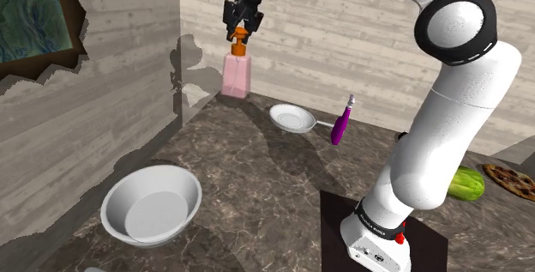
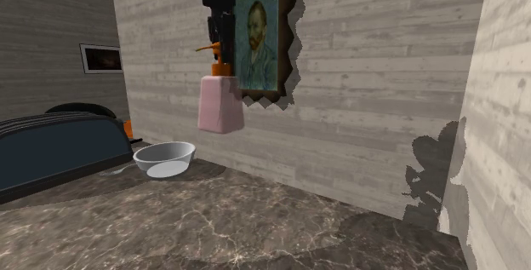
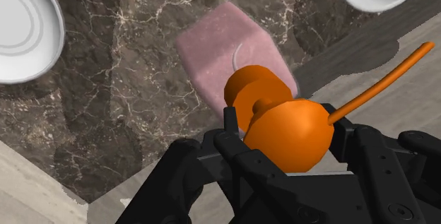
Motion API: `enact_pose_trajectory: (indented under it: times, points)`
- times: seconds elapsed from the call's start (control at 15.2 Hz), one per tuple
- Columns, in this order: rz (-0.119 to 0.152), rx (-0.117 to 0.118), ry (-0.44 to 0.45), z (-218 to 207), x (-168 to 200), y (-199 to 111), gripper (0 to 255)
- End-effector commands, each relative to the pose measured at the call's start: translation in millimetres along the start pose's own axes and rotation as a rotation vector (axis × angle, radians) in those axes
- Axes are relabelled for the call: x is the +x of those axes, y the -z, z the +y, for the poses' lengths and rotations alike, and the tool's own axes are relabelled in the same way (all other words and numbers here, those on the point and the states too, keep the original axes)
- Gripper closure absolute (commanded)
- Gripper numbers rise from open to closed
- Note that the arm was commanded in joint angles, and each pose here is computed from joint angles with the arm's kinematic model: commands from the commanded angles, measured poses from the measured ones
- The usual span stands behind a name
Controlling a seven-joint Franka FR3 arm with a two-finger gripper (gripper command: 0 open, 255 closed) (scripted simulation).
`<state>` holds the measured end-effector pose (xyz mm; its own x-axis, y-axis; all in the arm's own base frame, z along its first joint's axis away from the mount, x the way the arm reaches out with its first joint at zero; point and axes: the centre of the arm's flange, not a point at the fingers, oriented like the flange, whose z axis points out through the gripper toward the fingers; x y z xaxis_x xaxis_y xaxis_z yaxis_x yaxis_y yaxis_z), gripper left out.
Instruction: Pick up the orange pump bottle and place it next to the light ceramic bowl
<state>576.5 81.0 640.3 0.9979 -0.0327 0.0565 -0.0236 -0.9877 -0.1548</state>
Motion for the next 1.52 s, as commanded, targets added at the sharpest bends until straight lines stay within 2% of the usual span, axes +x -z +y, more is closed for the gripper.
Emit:
enact_pose_trajectory:
  times: [0.0,0.53,1.45]
  points:
    - [-0.001,-0.001,-0.001,-23,-12,8,255]
    - [-0.001,-0.001,-0.001,-116,-52,44,255]
    - [-0.001,-0.001,-0.001,-105,-56,-29,255]
